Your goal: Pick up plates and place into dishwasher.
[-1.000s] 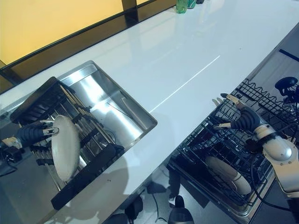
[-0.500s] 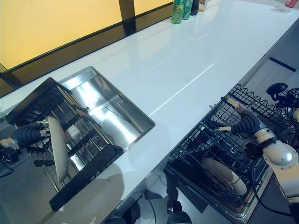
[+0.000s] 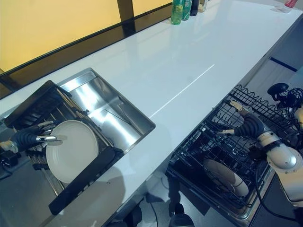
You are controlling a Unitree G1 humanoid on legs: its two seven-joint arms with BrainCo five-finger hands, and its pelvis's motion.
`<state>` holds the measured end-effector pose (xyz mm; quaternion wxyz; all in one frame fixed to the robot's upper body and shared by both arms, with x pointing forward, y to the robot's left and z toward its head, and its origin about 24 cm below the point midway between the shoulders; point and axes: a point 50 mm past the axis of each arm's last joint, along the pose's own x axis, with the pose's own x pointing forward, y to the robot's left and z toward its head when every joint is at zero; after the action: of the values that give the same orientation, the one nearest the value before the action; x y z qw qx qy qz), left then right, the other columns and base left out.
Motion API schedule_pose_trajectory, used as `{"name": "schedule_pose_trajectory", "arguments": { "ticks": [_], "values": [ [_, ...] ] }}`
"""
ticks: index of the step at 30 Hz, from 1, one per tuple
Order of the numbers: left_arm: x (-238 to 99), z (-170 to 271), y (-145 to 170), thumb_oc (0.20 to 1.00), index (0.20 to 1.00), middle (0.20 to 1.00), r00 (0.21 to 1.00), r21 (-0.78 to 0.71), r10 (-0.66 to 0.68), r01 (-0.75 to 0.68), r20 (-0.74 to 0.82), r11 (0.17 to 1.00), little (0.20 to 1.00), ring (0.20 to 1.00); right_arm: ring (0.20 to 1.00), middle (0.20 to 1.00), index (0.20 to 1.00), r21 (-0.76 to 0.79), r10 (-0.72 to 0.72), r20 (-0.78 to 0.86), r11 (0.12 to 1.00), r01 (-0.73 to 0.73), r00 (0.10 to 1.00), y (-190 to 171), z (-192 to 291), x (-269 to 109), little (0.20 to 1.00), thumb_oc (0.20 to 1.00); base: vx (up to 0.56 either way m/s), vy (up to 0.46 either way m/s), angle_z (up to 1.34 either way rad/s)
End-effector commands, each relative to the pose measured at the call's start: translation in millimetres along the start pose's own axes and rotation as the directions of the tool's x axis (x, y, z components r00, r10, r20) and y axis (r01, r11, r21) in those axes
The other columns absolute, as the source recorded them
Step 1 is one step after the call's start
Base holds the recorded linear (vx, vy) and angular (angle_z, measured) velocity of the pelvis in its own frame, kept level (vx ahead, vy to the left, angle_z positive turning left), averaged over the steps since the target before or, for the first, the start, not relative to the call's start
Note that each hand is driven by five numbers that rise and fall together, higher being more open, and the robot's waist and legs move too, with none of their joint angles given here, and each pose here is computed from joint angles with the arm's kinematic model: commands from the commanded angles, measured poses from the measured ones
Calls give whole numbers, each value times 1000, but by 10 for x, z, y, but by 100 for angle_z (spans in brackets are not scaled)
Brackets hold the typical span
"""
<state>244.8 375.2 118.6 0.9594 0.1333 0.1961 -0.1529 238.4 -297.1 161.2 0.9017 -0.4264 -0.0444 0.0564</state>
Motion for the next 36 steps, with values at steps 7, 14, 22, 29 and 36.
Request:
{"name": "schedule_pose_trajectory", "arguments": {
  "ticks": [7, 14, 22, 29, 36],
  "values": [
    [206, -243, -740, 1000, 1000, 1000, 906, -39, -423, 423, 14, 905, 1000, 1000, 1000, 1000, 1000, -62, -42, 81, 997, 47, 996, -240, 191, -33, 1000, 1000, 0, 0, 0],
    [18, 222, -263, 1000, 1000, 1000, 988, 314, 50, -95, 147, 945, 1000, 1000, 1000, 1000, 1000, -62, -52, 73, 996, 56, 996, -332, 226, -56, 1000, 1000, 0, 0, 0],
    [-592, 523, 140, 1000, 1000, 1000, 767, 418, 534, -642, 356, 643, 1000, 1000, 1000, 1000, 1000, -29, -103, 43, 994, 105, 994, -425, 136, -261, 1000, 1000, -32, -29, 1],
    [-611, 672, -4, 1000, 1000, 1000, 763, 452, 487, -645, 425, 616, 1000, 1000, 1000, 1000, 1000, -27, -111, 45, 993, 112, 993, -409, 149, -223, 1000, 1000, 2, -5, 12],
    [-583, 730, -124, 1000, 1000, 1000, 799, 476, 407, -594, 443, 649, 1000, 1000, 1000, 1000, 1000, -21, -114, 39, 993, 115, 993, -358, 141, -236, 1000, 1000, 3, -6, -1]
  ]
}}
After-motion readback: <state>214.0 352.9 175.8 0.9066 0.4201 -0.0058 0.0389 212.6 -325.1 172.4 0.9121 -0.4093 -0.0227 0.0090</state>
